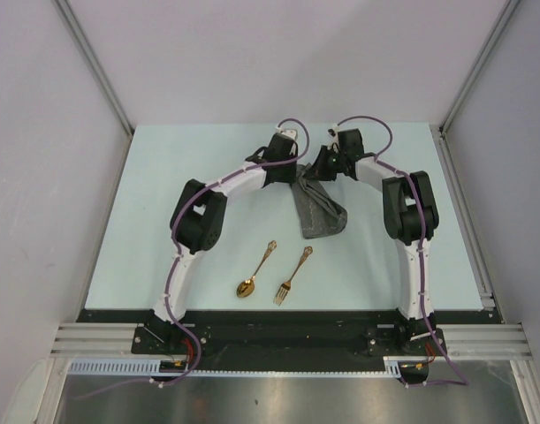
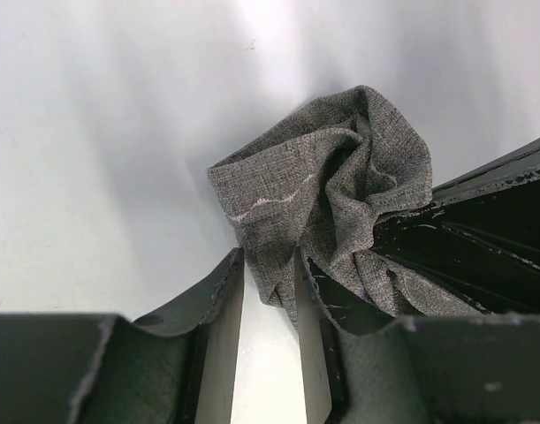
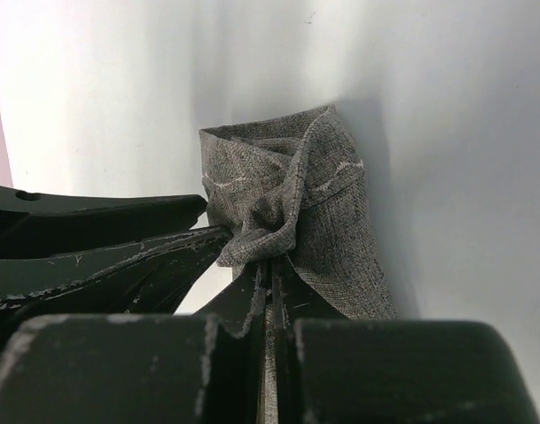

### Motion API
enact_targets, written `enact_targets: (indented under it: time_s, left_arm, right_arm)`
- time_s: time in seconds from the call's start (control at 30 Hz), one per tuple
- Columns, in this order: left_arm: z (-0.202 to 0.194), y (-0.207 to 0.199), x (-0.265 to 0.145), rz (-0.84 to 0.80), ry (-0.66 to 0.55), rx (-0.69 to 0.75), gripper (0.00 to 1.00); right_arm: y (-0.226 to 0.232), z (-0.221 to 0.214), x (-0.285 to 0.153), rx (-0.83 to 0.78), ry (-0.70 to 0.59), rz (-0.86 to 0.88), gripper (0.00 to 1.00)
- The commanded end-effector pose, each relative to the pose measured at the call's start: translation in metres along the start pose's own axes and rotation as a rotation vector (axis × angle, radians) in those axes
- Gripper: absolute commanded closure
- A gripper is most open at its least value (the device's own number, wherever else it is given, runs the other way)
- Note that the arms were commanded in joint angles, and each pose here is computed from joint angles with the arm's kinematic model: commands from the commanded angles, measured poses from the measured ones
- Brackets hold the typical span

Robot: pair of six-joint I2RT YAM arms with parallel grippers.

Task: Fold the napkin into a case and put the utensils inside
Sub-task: Stuff the top corner of the smaller-rectangle-folded napkin into the folded napkin.

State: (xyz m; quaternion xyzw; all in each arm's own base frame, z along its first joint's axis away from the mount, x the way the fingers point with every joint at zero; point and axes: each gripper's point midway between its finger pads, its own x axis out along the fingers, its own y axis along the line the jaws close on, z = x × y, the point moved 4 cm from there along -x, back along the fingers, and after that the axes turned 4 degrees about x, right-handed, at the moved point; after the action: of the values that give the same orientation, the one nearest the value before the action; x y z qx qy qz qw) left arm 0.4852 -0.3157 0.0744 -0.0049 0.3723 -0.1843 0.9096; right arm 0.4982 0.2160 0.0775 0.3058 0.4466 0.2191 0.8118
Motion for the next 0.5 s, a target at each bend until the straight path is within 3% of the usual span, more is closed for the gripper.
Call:
enact_targets:
  time_s: [0.0, 0.17, 0.3, 0.47]
  left_arm:
    - [0.012, -0.008, 0.0, -0.024, -0.014, 0.019, 0.66]
    - [0.012, -0.012, 0.005, -0.055, -0.011, 0.019, 0.7]
    - [0.019, -0.016, 0.001, -0.074, -0.033, 0.018, 0.9]
    - [0.033, -0.025, -0.013, -0.136, -0.075, -0.017, 0.98]
  right_arm:
    - [0.023, 0.014, -0.014, -0.03, -0.045, 0.053, 1.0]
    - [0.023, 0.013, -0.013, -0.033, -0.045, 0.045, 1.0]
    - [0.024, 0.011, -0.012, -0.035, -0.036, 0.043, 1.0]
    - [0.028, 0.003, -0.011, -0.038, -0.012, 0.032, 1.0]
